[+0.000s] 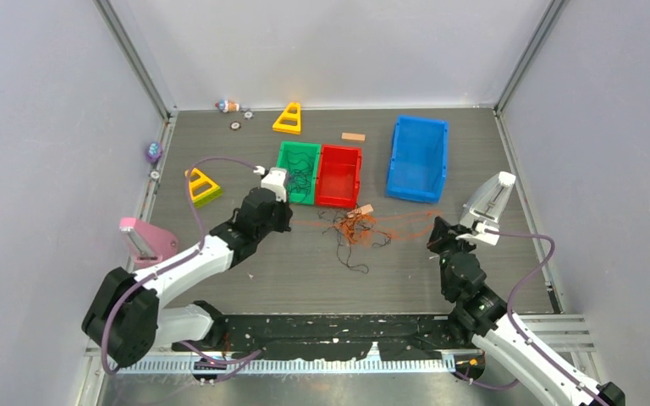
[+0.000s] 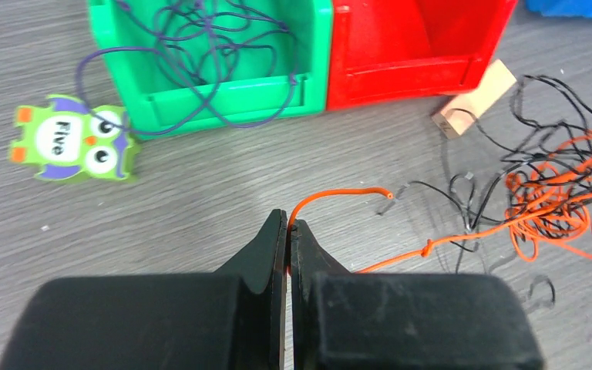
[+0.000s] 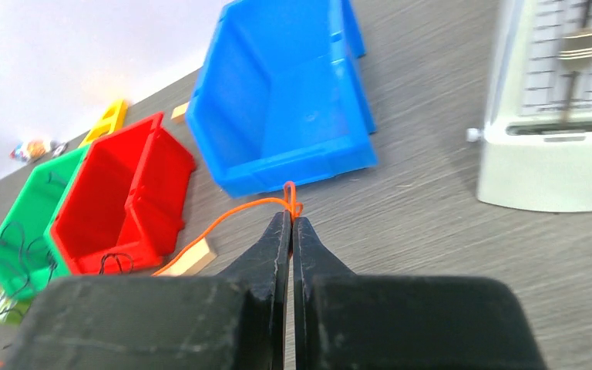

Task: Untangle the cables

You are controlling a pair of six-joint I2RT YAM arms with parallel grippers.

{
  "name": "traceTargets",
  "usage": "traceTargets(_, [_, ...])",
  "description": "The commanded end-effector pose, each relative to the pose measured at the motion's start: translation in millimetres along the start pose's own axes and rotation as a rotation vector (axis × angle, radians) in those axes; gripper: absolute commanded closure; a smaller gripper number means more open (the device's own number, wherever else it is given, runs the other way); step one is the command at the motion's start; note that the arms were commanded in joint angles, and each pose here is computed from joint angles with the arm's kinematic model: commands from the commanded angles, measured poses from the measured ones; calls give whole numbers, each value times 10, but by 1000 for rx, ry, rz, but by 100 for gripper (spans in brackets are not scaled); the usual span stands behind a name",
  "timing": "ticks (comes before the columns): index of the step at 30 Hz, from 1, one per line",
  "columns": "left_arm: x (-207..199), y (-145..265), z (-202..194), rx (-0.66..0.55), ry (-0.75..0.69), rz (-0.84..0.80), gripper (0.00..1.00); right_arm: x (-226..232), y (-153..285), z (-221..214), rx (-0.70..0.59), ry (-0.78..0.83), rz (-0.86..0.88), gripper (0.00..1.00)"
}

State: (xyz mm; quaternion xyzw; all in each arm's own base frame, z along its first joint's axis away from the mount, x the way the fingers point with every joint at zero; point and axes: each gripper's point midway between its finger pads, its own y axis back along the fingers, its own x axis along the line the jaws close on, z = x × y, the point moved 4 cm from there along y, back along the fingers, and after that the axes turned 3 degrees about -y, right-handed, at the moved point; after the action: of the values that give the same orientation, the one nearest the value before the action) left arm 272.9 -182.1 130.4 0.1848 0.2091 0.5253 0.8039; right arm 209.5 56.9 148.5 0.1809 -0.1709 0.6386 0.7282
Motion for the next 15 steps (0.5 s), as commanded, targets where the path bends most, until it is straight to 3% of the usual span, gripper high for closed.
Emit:
traceTargets(1, [215,178,266,-162,39,153,100,-259,21,128,-100,-57,-174,95])
traceTargets(6, [440,385,276,-238,78,291,100,-282,25,156,-109,-61,-199,95])
traceTargets(12, [1007,905,211,-408,231,678,100,-636,140,220,-202,-140,-442,95])
traceTargets(15, [1053,1027,209,-494,283,679,100,-676,158,218,-208,-138,-462,95])
